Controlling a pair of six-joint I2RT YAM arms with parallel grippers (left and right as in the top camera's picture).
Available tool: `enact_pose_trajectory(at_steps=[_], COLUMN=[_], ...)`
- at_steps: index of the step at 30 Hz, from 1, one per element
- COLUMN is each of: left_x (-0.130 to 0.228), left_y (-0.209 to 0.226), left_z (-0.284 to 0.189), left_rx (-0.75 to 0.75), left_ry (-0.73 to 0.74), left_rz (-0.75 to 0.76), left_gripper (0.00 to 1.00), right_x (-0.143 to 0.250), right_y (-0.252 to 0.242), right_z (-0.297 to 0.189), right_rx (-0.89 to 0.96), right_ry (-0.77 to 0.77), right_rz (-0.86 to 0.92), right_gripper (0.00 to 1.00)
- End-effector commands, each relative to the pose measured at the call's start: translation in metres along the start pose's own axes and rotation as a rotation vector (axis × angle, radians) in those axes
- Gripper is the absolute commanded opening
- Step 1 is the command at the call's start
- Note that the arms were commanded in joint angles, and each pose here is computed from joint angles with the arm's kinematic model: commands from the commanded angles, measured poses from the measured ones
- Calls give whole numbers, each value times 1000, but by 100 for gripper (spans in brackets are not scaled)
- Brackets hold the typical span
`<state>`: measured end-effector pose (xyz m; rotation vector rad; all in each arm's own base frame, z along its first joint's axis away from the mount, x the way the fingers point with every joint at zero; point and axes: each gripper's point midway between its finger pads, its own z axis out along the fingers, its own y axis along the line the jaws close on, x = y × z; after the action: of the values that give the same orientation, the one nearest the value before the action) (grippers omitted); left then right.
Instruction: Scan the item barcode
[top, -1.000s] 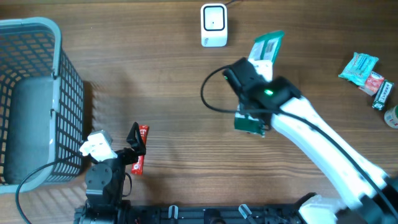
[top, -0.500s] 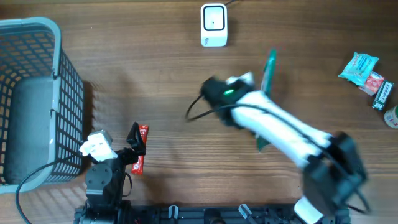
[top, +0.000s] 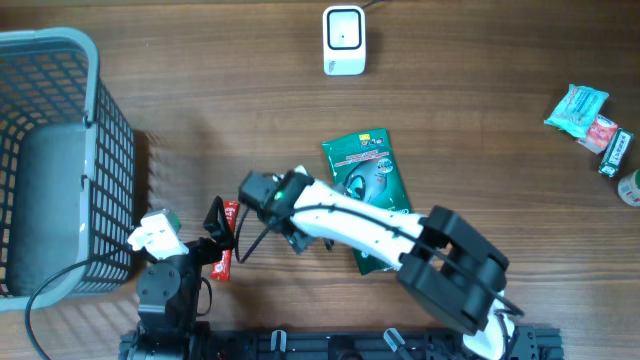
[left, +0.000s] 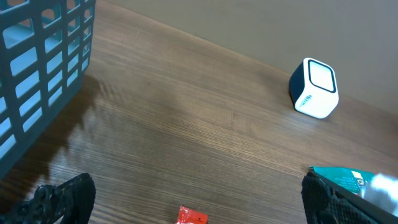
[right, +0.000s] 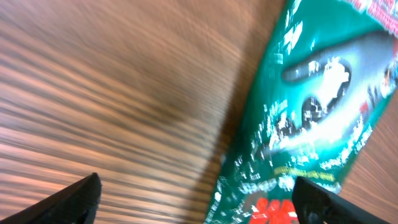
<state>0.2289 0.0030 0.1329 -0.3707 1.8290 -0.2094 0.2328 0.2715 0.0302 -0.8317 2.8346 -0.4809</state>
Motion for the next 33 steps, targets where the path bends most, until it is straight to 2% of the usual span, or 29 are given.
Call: enact_pose_trajectory(at_steps=[1, 6, 10, 17, 18, 20, 23, 24, 27, 29, 33], left_x=[1, 1, 1, 1, 1, 1, 1, 1, 1, 1, 1], left_y=[-2, -2, -2, -2, -2, -2, -2, -2, -2, -2, -2], left_z=[0, 0, 0, 0, 0, 0, 0, 0, 0, 0, 0], left_rx=[13, 13, 13, 13, 13, 13, 13, 13, 13, 13, 14], left_ry=[0, 0, 0, 0, 1, 1, 0, 0, 0, 0, 1], left_rz=[2, 2, 2, 2, 2, 2, 2, 2, 2, 2, 2], left_gripper=[100, 100, 100, 100, 100, 100, 100, 100, 100, 100, 100], right_x=[-23, -3, 7, 61, 65, 71, 72, 72, 56, 29, -18], right_y=[-18, -50, -31, -41, -40, -39, -39, -36, -23, -5, -3], right_z=[-18, 18, 40, 92, 95, 98, 98, 97, 83, 48, -73], right_rx=[-115, -91, -247, -219, -222, -220, -218, -238, -338, -539, -1052], right_ry=[-31, 75, 113, 229, 246, 260, 264, 270, 250, 183, -81], right_rz=[126, 215, 171, 230, 230, 231, 250, 250, 253, 196, 130], right_gripper=[99, 100, 100, 100, 96, 70, 10, 4, 5, 5, 5])
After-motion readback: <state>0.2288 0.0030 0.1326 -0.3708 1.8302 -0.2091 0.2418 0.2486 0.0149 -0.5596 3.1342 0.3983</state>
